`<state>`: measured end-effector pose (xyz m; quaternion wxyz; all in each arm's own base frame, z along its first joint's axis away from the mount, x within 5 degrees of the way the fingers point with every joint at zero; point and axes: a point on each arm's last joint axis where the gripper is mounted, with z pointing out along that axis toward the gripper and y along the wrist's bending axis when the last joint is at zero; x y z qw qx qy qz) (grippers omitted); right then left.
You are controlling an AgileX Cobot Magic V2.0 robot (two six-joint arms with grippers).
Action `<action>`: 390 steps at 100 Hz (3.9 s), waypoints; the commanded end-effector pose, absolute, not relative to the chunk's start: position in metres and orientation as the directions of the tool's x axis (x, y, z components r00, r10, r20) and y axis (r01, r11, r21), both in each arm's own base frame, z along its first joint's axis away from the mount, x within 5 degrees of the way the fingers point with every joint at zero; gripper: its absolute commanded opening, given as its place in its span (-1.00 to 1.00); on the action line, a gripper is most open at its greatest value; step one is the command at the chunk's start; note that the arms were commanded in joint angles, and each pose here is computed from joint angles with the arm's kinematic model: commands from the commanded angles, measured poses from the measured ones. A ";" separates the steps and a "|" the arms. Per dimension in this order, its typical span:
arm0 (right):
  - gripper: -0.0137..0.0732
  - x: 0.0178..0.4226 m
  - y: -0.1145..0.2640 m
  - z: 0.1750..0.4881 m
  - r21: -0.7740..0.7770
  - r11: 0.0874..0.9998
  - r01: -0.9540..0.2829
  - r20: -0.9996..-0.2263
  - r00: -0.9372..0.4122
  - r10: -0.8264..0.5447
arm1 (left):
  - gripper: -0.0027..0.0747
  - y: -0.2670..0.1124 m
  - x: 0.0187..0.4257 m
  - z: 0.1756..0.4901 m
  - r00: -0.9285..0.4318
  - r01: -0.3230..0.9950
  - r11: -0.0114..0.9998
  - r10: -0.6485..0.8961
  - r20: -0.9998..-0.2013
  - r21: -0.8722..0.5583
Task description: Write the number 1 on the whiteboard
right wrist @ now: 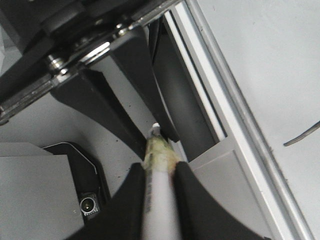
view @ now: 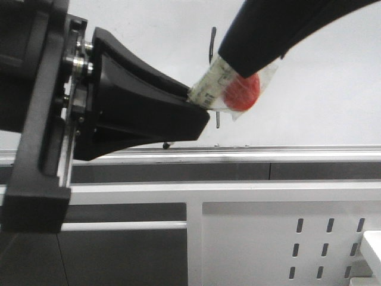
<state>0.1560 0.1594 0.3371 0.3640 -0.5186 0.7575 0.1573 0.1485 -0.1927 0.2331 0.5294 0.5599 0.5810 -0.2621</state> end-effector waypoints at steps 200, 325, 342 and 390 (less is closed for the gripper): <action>-0.85 0.063 0.055 0.435 -0.372 0.647 -0.666 -0.899 0.086 -0.429 | -0.98 -0.145 0.159 0.195 0.021 0.406 0.889 -0.241 -0.970 -0.212; -0.85 0.065 0.054 0.438 -0.388 0.657 -0.646 -0.899 0.107 -0.426 | -0.98 -0.140 0.173 0.187 0.015 0.315 0.926 -0.224 -0.974 -0.208; -0.85 0.065 0.054 0.438 -0.388 0.657 -0.646 -0.899 0.107 -0.426 | -0.98 -0.143 0.176 0.190 0.028 0.301 0.928 -0.239 -0.971 -0.220; -0.85 0.065 0.054 0.437 -0.387 0.655 -0.649 -0.897 0.102 -0.429 | -0.86 -0.142 0.178 0.191 0.033 0.285 0.931 -0.248 -0.968 -0.229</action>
